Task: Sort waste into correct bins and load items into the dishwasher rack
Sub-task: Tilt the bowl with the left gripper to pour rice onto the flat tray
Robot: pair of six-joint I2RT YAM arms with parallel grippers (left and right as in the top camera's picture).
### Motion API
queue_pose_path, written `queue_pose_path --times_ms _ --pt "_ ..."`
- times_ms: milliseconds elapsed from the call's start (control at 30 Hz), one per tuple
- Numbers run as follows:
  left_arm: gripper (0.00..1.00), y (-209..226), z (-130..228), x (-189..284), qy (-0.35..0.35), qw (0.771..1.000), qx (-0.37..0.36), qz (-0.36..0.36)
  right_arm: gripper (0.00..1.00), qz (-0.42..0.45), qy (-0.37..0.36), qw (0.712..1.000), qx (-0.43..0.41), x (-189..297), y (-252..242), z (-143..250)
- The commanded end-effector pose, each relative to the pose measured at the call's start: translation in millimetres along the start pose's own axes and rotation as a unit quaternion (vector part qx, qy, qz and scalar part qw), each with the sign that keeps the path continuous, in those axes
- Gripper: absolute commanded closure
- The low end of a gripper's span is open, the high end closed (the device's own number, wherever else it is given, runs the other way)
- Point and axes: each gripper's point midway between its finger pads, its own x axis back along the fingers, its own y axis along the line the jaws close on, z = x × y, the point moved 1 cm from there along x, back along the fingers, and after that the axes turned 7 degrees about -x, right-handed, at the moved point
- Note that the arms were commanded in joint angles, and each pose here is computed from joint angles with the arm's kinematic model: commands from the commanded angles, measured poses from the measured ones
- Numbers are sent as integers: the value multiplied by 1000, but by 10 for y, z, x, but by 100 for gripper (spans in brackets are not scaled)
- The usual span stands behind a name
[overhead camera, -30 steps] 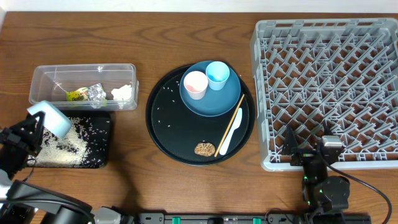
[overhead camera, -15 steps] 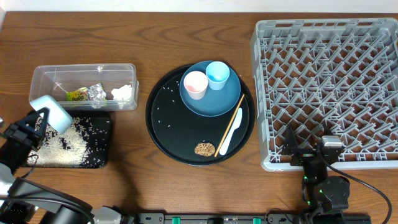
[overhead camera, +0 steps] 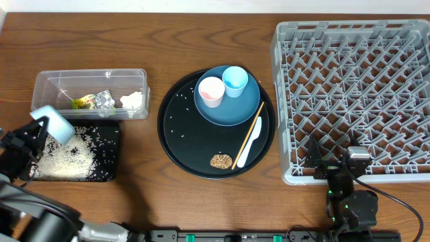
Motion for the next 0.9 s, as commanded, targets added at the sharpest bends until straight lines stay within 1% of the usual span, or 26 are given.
queue_pose_path --times_ms 0,167,300,367,467,567,600,633,667,700,733,767,833,867 --pt "94 83 -5 -16 2 997 68 33 1 5 2 1000 7 -2 -18 13" --pt "94 220 39 -17 3 994 104 32 1 5 2 1000 7 -2 -18 13" --pt "94 223 22 -14 1 995 95 32 1 5 2 1000 7 -2 -18 13" --pt "94 220 22 -14 2 993 109 32 1 5 2 1000 7 -2 -18 13" --pt "94 172 9 -7 2 990 135 32 1 5 2 1000 7 -2 -17 13" --pt "94 -13 -6 14 2 989 142 32 1 5 2 1000 7 -2 -17 13" --pt "94 -125 -5 29 1 990 136 32 1 5 2 1000 7 -2 -18 13" --pt "94 -240 -13 41 0 993 115 32 1 5 2 1000 7 -2 -17 13" --pt "94 -368 -39 57 -4 997 67 31 1 5 2 1000 7 -2 -18 13" --pt "94 -412 -82 68 -9 999 34 10 1 5 2 1000 7 -2 -18 13" --pt "94 -390 -110 78 -16 999 36 -19 1 5 2 1000 7 -2 -18 13" --pt "94 -400 -121 86 -20 998 47 -30 1 5 2 1000 7 -2 -18 13" --pt "94 -528 -122 83 -14 999 41 5 1 5 2 1000 7 -2 -18 13" --pt "94 -518 -123 79 -14 999 41 4 1 5 2 1000 7 -2 -18 13"
